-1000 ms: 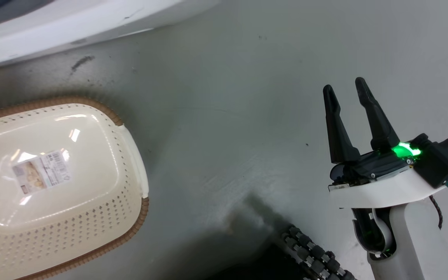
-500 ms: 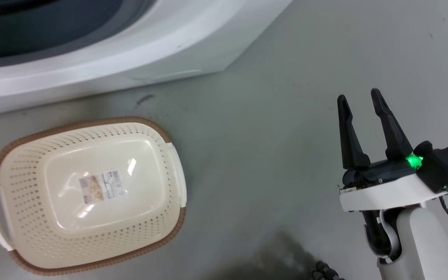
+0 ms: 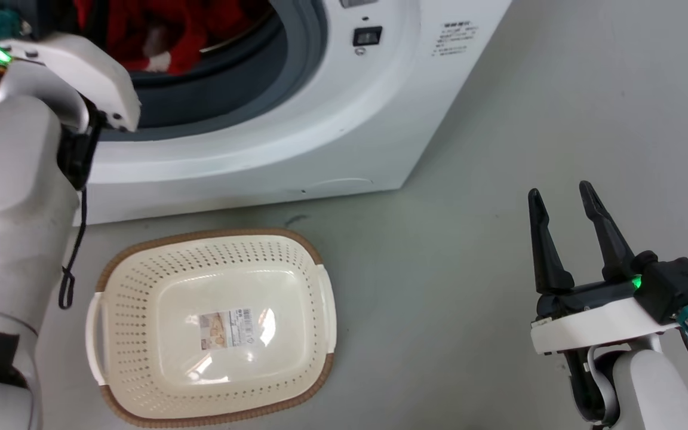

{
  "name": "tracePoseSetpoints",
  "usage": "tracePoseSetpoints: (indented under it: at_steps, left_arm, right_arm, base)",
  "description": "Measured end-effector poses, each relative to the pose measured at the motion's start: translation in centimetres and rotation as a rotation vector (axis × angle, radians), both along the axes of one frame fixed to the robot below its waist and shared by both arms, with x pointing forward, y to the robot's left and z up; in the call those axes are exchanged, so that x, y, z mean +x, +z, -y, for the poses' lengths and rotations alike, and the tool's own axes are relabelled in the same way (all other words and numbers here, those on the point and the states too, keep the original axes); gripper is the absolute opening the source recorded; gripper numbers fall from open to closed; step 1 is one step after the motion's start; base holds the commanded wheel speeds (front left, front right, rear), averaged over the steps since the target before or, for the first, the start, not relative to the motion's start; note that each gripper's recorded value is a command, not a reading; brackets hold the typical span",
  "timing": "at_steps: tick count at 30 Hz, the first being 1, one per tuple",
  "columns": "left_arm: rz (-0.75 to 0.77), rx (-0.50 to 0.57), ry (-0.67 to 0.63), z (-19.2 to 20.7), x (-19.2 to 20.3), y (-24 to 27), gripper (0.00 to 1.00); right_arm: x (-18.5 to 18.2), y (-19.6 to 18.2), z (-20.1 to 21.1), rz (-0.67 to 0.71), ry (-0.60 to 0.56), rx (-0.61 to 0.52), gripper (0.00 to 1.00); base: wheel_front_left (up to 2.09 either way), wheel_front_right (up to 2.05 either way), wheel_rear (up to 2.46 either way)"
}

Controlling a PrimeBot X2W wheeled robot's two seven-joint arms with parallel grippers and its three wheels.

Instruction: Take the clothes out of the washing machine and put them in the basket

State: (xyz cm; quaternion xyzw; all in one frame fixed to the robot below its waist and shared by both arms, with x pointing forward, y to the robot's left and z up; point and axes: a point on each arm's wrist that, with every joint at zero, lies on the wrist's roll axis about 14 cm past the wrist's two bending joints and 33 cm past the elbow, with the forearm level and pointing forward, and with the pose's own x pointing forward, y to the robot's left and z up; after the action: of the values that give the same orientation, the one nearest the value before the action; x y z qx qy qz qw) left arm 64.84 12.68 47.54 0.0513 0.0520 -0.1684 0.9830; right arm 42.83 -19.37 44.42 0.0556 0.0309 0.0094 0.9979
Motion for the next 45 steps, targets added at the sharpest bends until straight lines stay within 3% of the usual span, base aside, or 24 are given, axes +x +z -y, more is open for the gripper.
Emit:
tracePoseSetpoints:
  at_steps: [19,27,35,45]
  left_arm:
    - [0.335,-0.098,0.005,-0.6,-12.3,10.0,0.0]
    - [0.401,-0.14,-0.031,-0.1,-18.0,12.3,0.0]
    - [0.25,-0.155,-0.029,-0.3,-20.0,9.9,0.0]
    - [-0.178,-0.109,0.01,-1.9,-21.0,-5.5,0.0]
  right_arm:
    - [-0.9,3.6,-2.8,0.092,0.079,-0.004,1.0]
    - [-1.6,4.6,-3.7,0.117,0.103,-0.005,1.0]
    - [-1.5,4.0,-4.5,0.1,0.127,-0.006,1.0]
    - [-0.2,0.8,-4.4,0.025,0.129,-0.028,1.0]
  base:
    - [0.0,0.0,0.0]
    - [0.0,0.0,0.0]
    - [0.0,0.0,0.0]
    - [0.0,0.0,0.0]
